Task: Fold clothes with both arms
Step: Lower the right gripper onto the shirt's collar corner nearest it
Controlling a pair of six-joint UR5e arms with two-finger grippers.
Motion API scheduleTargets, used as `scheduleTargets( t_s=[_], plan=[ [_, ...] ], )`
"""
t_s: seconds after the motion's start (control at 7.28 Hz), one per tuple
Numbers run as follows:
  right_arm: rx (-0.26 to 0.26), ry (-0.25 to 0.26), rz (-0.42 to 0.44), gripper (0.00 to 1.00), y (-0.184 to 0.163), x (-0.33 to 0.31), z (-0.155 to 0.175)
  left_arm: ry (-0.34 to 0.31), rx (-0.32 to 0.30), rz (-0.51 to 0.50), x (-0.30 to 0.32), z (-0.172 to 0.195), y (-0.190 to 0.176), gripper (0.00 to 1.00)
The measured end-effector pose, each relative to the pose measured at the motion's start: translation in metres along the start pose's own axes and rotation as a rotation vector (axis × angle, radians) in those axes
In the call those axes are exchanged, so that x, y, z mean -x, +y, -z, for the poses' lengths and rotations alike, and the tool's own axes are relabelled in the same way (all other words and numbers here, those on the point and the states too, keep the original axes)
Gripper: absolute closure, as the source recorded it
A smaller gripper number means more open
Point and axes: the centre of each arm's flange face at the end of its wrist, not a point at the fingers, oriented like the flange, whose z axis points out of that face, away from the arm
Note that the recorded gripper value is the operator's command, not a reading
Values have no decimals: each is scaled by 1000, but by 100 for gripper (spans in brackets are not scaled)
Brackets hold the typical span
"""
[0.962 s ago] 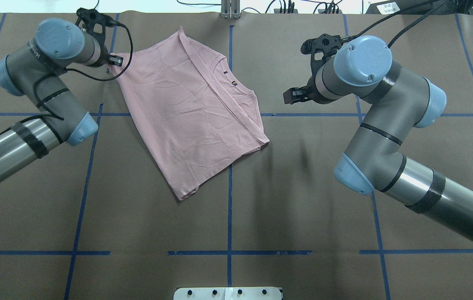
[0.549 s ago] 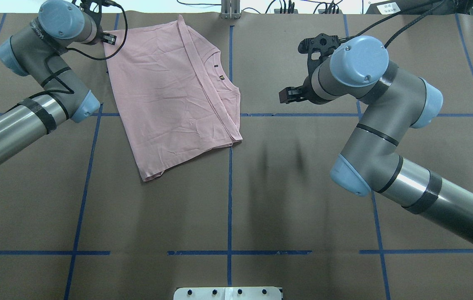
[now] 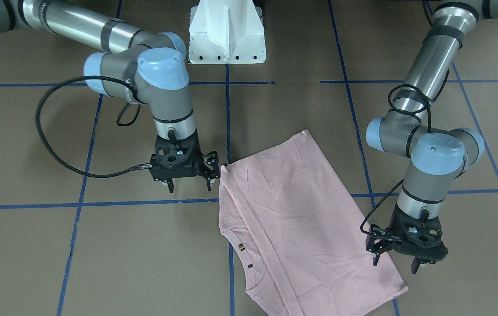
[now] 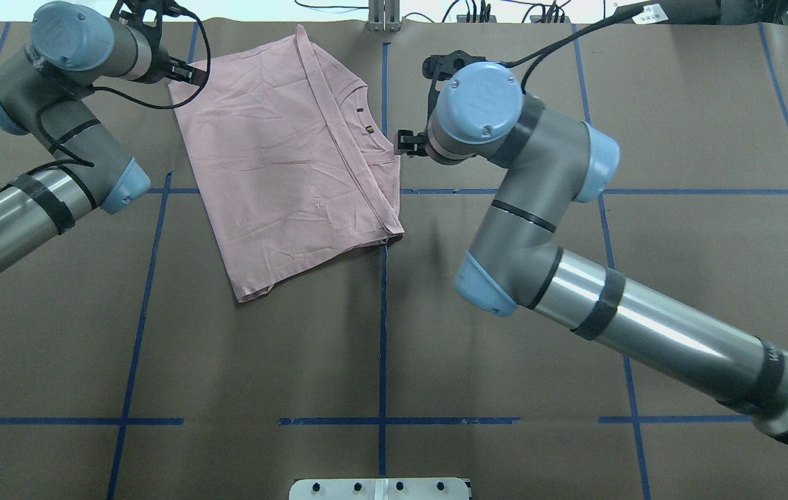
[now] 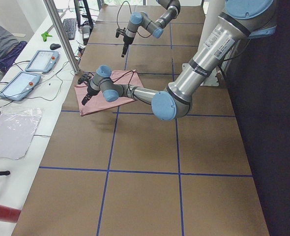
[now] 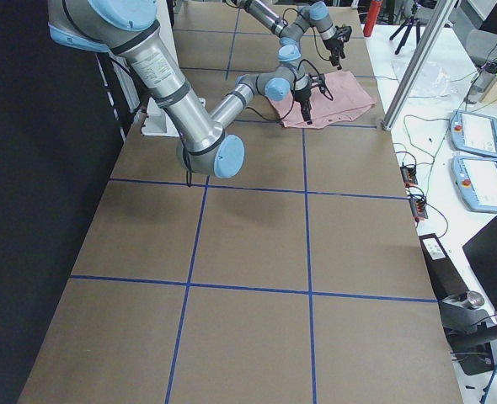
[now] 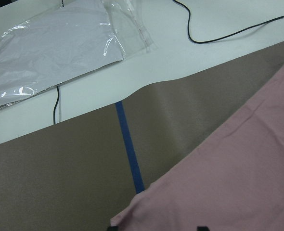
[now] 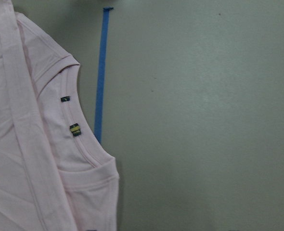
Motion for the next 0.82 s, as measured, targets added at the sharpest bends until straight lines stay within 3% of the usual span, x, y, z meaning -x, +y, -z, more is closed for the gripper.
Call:
scheduleTargets(
  t_s=[0.14,0.27,0.55,0.82],
  plan=[
    [-12,8,-19,15,-1,24,-21,9,-3,1,-2,2,0,0],
    [-16,21,-27,24,-1,36,-40,12,-4,1,-4,4,0,0],
    [-23,34,-36,30,2,47,-55,14,-3,0,-5,4,1,0],
    [-35,15,-53,37,15,52,-68,15,-4,0,-6,4,1,0]
  ],
)
